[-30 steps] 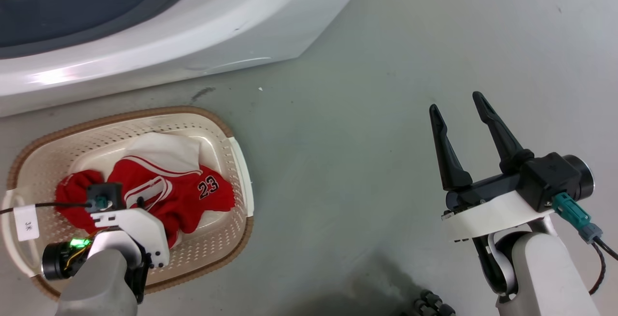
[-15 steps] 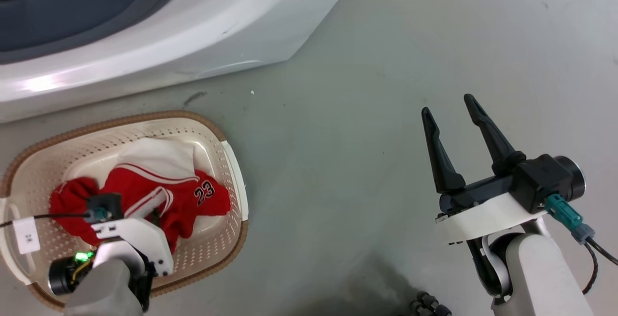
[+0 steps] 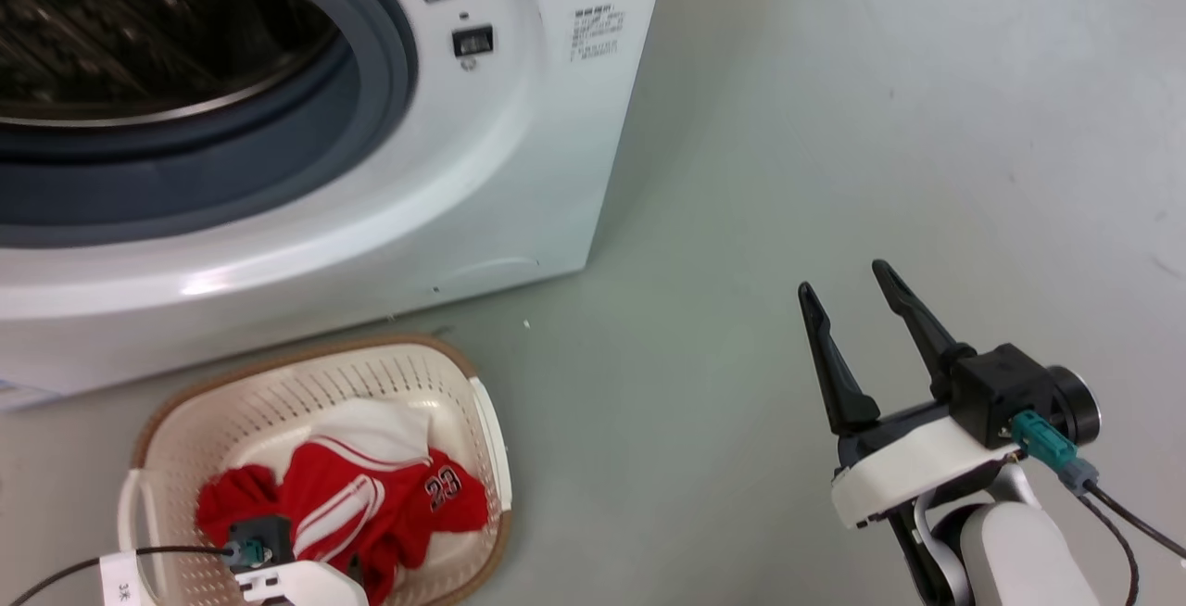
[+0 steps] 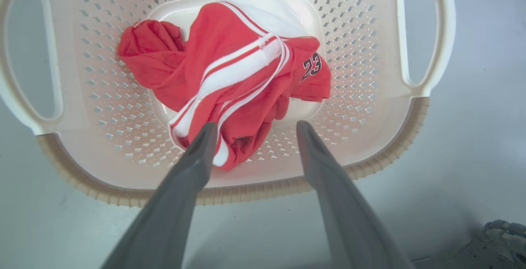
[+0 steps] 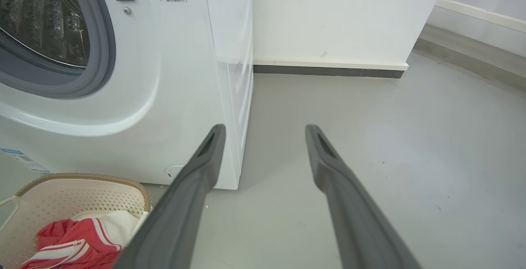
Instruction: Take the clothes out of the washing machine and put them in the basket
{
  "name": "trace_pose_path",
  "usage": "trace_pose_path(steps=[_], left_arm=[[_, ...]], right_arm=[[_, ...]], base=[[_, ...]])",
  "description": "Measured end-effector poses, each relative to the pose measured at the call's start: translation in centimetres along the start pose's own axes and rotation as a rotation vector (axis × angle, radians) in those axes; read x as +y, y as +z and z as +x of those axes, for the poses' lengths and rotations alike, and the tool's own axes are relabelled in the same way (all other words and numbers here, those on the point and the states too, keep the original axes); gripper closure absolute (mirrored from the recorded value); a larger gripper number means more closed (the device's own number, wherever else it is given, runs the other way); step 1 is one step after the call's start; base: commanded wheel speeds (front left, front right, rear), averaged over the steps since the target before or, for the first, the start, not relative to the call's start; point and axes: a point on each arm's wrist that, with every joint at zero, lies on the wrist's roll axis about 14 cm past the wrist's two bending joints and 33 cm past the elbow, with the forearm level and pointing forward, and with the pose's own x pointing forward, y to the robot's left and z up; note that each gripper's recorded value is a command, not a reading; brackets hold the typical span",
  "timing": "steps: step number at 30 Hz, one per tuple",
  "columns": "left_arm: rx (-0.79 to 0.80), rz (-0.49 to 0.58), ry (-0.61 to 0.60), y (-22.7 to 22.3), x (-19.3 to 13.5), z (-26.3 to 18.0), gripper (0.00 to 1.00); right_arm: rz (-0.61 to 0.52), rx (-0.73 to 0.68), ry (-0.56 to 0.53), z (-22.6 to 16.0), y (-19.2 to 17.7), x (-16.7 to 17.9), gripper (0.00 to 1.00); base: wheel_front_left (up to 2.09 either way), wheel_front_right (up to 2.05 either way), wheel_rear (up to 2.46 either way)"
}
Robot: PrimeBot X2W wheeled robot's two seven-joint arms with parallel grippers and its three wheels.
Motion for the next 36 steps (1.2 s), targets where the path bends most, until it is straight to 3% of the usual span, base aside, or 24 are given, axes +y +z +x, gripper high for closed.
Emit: trace_pose_path(steps=[9,18,30,36], left_arm=[[-0.215,-0.042,0.011,4.5,0.0,-4.5,0.00],[-0.503,-0.077,0.039,11.0,1.6,-9.3,0.00],[-0.965,-0.030,0.058,20.5,1.4,-18.9,0.00],[-1.150,0.001,0.077,23.0,1.2,-24.0,0.00]], right_arm=[[0.017,-0.082,0.007,-3.2,3.3,0.6,0.00],[0.022,-0.129,0.066,-4.0,5.0,2.6,0.00],[0.019,-0.159,0.114,-4.2,6.2,4.2,0.00],[0.017,-0.172,0.126,-4.5,6.6,4.6,0.00]], base=[[0.00,0.00,0.00],[0.00,0.00,0.00],[0.00,0.00,0.00],[0.00,0.00,0.00]])
